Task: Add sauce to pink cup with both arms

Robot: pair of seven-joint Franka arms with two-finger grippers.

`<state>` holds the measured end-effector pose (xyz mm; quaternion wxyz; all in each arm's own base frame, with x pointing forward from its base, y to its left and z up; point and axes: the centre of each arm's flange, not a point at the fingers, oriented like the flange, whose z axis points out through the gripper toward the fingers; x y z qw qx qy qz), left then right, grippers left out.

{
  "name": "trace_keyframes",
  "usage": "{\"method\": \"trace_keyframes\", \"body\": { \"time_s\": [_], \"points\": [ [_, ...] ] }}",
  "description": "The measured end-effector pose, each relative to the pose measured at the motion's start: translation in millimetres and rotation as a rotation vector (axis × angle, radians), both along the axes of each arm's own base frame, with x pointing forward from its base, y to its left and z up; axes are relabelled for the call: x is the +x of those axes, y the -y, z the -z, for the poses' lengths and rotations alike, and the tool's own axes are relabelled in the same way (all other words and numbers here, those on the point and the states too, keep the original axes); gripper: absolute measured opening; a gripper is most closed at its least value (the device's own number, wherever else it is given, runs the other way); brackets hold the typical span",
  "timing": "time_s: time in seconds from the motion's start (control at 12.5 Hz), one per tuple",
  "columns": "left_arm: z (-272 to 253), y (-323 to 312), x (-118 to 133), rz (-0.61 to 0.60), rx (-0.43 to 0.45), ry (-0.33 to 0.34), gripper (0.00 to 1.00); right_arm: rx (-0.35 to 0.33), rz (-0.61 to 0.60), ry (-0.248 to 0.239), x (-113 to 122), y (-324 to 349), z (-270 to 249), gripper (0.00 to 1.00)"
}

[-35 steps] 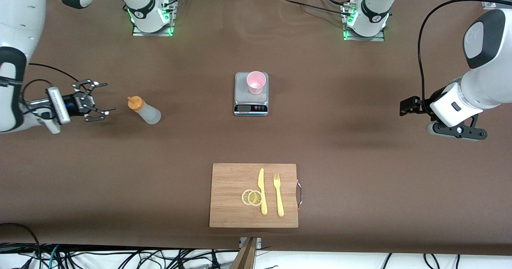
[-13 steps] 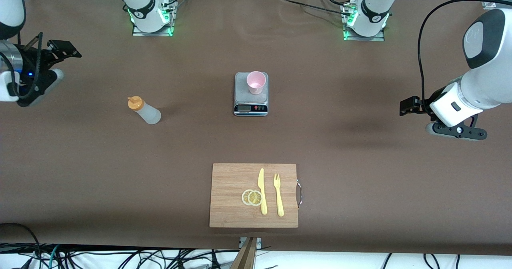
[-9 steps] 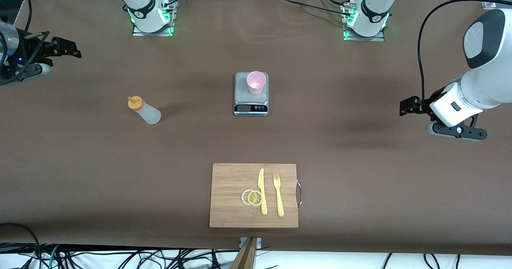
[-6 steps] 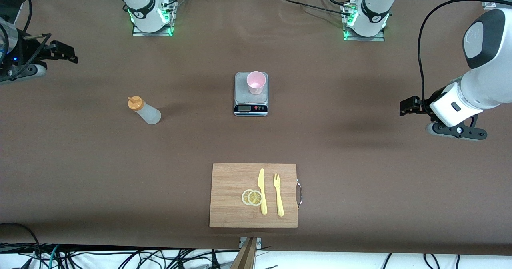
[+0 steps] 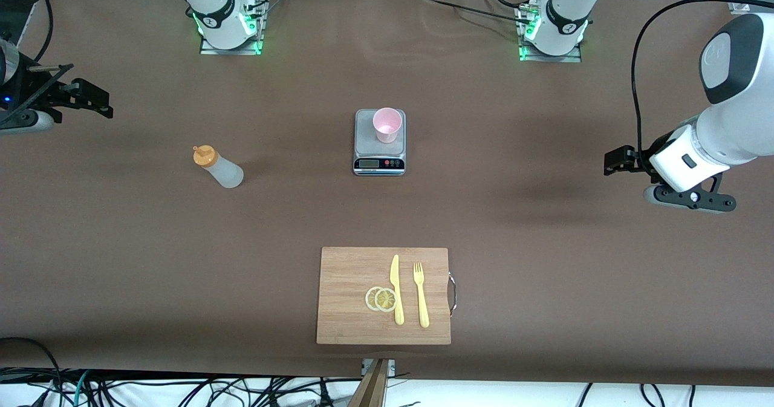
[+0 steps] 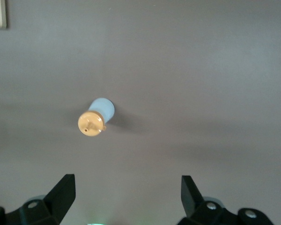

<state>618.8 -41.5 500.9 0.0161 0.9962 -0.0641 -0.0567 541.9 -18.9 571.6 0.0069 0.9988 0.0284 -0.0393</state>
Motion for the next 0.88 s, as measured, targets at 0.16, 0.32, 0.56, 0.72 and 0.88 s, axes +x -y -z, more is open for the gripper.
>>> {"method": "trace_keyframes", "body": {
  "time_s": [0.16,0.32,0.56,0.72,0.88],
  "points": [
    [0,1,0,0.001,0.000,0.000,1.00,-0.010,0.030,-0.027,9,-17,-9,1.00],
    [0,1,0,0.001,0.000,0.000,1.00,-0.013,0.049,-0.026,19,-20,-15,1.00],
    [0,1,0,0.001,0.000,-0.001,1.00,-0.008,0.084,0.018,22,-1,-25,1.00],
    [1,1,0,0.002,0.000,-0.002,1.00,-0.003,0.090,0.026,17,2,-30,1.00],
    [1,1,0,0.002,0.000,-0.003,1.00,-0.002,0.078,0.028,14,-5,-32,1.00]
  ]
}}
